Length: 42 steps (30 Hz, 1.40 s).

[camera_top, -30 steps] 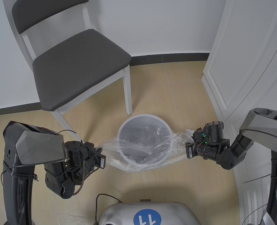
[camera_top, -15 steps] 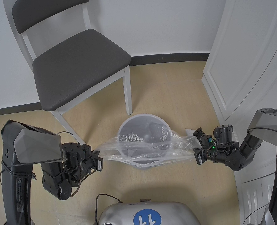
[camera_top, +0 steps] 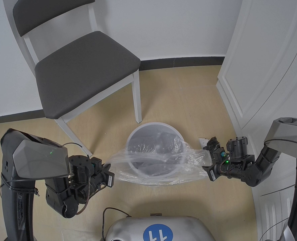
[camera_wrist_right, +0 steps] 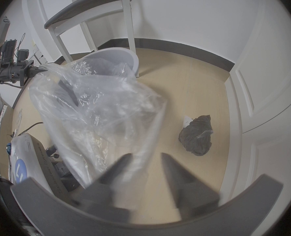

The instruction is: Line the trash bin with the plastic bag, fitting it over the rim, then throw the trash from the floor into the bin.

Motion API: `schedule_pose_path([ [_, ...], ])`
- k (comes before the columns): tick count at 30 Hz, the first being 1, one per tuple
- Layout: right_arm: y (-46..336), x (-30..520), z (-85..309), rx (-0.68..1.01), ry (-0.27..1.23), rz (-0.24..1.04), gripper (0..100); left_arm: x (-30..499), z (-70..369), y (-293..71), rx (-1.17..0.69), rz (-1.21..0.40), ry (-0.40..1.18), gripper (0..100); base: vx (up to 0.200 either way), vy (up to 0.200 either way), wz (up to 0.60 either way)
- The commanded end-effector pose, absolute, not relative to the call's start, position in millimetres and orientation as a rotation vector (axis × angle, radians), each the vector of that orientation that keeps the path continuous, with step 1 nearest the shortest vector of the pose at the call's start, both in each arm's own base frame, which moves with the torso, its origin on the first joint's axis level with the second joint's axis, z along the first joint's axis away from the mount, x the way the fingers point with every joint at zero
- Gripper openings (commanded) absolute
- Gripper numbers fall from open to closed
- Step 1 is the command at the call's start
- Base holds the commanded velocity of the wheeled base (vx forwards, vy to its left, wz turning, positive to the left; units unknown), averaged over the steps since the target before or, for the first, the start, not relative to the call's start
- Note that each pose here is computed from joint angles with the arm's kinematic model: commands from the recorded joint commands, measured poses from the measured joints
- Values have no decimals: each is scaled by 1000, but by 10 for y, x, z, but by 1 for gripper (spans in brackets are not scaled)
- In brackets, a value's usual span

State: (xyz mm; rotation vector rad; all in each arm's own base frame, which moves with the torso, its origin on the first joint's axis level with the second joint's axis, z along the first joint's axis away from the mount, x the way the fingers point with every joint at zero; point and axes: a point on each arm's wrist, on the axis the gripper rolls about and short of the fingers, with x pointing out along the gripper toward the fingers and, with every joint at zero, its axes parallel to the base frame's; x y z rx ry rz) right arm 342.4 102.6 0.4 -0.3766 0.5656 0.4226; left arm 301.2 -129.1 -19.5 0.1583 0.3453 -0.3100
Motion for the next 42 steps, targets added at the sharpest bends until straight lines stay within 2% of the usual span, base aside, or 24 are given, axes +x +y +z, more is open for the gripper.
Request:
schedule_pose_path([
  [1,995,3306,237,-374,525,433,100,2985,-41,-1357,151,-331,300,0,0,0,0],
  [5,966,3260,330,-363,504,450,100,2983,-16,-1361,151,-333,292,0,0,0,0],
  [6,928,3182,497,-345,465,484,100,2988,-45,-1358,153,-331,299,0,0,0,0],
  [12,860,3052,722,-331,407,504,100,2995,-41,-1360,152,-325,296,0,0,0,0],
  [18,667,3064,752,-355,399,487,100,2989,-4,-1371,159,-279,283,0,0,0,0],
  [25,517,3075,765,-338,382,540,100,2936,15,-1455,166,-277,279,0,0,0,0],
  [29,535,3110,684,-298,385,639,100,2913,13,-1491,171,-279,279,0,0,0,0],
  [30,590,3117,595,-244,385,766,100,2882,16,-1542,172,-294,277,0,0,0,0],
  [34,737,3113,422,-166,423,921,100,2846,0,-1581,178,-297,283,0,0,0,0],
  [38,808,3127,270,-127,464,949,100,2837,6,-1595,181,-286,280,0,0,0,0],
  [42,752,3171,205,-63,433,1006,100,2826,-7,-1566,181,-280,291,0,0,0,0],
])
